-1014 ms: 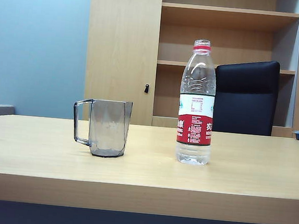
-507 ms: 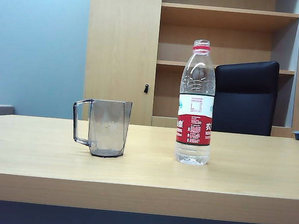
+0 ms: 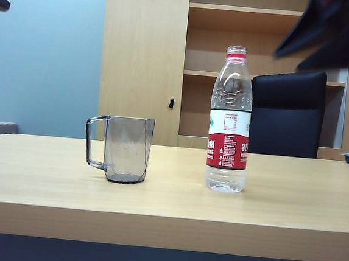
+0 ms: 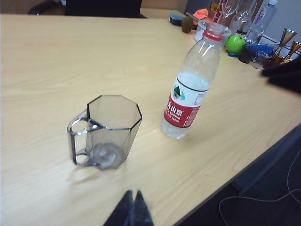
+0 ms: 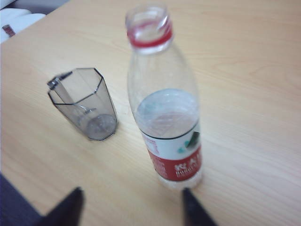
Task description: Pick up the mineral water bottle on the table and pour water into the mug until it's half full.
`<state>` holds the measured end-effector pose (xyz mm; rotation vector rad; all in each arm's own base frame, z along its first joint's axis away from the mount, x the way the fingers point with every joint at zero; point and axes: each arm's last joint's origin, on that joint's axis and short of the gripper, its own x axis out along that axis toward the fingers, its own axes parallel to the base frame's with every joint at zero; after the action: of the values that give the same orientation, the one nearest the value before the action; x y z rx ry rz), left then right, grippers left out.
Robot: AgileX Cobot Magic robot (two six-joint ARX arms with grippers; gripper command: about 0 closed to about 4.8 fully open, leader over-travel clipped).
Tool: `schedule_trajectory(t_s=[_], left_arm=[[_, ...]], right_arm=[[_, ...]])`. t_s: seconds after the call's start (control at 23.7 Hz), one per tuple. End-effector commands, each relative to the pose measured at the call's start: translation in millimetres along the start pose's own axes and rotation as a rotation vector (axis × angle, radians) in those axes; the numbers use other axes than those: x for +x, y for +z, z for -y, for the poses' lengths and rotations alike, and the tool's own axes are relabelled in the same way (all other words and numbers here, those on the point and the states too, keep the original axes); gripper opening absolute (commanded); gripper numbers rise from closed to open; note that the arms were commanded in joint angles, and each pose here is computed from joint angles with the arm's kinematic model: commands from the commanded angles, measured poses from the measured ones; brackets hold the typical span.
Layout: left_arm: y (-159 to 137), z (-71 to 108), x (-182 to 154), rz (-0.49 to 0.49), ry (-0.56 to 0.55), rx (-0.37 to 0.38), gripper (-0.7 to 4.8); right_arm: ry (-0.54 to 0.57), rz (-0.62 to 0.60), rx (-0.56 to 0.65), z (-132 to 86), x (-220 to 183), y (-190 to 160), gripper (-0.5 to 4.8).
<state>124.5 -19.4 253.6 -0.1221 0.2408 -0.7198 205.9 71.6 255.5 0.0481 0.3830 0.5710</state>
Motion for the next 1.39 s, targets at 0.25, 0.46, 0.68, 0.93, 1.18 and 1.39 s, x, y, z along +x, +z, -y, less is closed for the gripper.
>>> schedule_trajectory(t_s=[0.25, 0.46, 0.68, 0.93, 1.18, 1.39], left_arm=[[8.4, 14.9, -16.1, 0.096, -0.015, 0.087, -0.05], [8.6, 18.8, -20.5, 0.112, -0.016, 0.102, -0.05], [5.4, 18.4, -20.2, 0.086, -0.015, 0.078, -0.05], [3.1, 18.2, -20.0, 0.066, -0.014, 0.063, -0.05], [-0.7, 17.9, -19.8, 0.034, -0.013, 0.035, -0.05], [-1.0, 17.8, -19.7, 0.032, -0.013, 0.033, -0.05]], right_arm=[[-0.077, 0.011, -0.044, -1.6, 52.0, -42.3, 4.55], [-0.134, 0.048, -0.1, -2.7, 83.4, -58.3, 4.79], [-0.161, 0.143, -0.107, 3.5, 107.2, -70.2, 4.79], [-0.15, 0.211, -0.109, 9.1, 131.3, -88.0, 4.79], [-0.148, 0.23, -0.097, 12.3, 152.1, -86.3, 4.79], [-0.148, 0.255, -0.082, 13.9, 165.3, -79.1, 4.79]])
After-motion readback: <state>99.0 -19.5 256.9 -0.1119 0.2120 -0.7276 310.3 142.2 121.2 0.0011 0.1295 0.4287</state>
